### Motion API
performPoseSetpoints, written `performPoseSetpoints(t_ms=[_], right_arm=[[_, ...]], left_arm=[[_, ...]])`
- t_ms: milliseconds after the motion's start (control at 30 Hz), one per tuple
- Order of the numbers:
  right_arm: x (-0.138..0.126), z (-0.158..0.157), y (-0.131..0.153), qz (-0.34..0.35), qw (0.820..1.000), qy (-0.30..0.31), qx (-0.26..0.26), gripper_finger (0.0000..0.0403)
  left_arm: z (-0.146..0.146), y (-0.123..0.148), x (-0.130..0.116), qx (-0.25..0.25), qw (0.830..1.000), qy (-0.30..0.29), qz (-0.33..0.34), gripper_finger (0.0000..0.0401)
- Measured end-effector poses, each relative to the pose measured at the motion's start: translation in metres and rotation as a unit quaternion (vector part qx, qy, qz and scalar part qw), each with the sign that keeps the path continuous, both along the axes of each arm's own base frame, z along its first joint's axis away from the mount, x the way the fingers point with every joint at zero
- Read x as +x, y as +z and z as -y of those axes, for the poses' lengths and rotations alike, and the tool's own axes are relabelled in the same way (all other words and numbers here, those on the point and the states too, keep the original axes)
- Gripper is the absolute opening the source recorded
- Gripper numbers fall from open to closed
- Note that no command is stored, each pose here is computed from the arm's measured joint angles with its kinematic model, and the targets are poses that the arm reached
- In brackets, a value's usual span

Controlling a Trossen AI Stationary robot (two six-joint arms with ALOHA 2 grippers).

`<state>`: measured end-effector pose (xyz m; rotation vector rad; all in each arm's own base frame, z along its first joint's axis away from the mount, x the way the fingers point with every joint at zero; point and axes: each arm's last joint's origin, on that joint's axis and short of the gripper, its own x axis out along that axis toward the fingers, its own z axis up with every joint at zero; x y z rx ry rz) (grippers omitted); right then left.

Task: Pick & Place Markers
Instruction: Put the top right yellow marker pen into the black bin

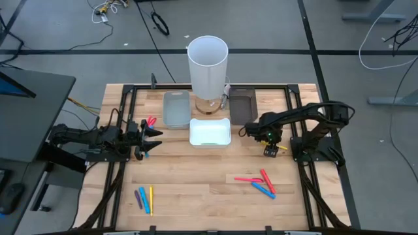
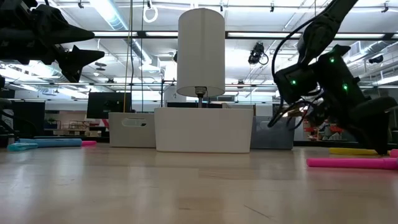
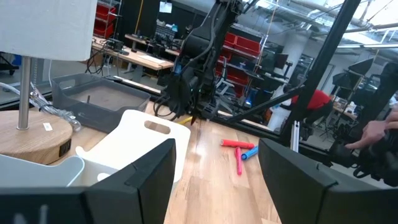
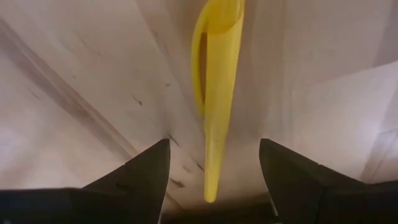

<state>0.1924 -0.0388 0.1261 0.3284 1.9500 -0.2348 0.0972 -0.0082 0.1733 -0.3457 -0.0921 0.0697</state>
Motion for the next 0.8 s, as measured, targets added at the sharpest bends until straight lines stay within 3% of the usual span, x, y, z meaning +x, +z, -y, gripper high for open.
performPoseSetpoints(t_ms=[300, 800], right_arm=[[0.003, 0.0001, -0.005, -0.005, 1.0, 0.007, 0.017, 0.0225], [0.0029, -0.002, -0.0056, 0.0, 0.999, -0.008, 0.048, 0.0028]], left_arm=[[0.0, 0.0, 0.0, 0.0, 1.0, 0.0, 0.0, 0.0234], [0.0, 0.0, 0.0, 0.0, 1.0, 0.0, 0.0, 0.0234]])
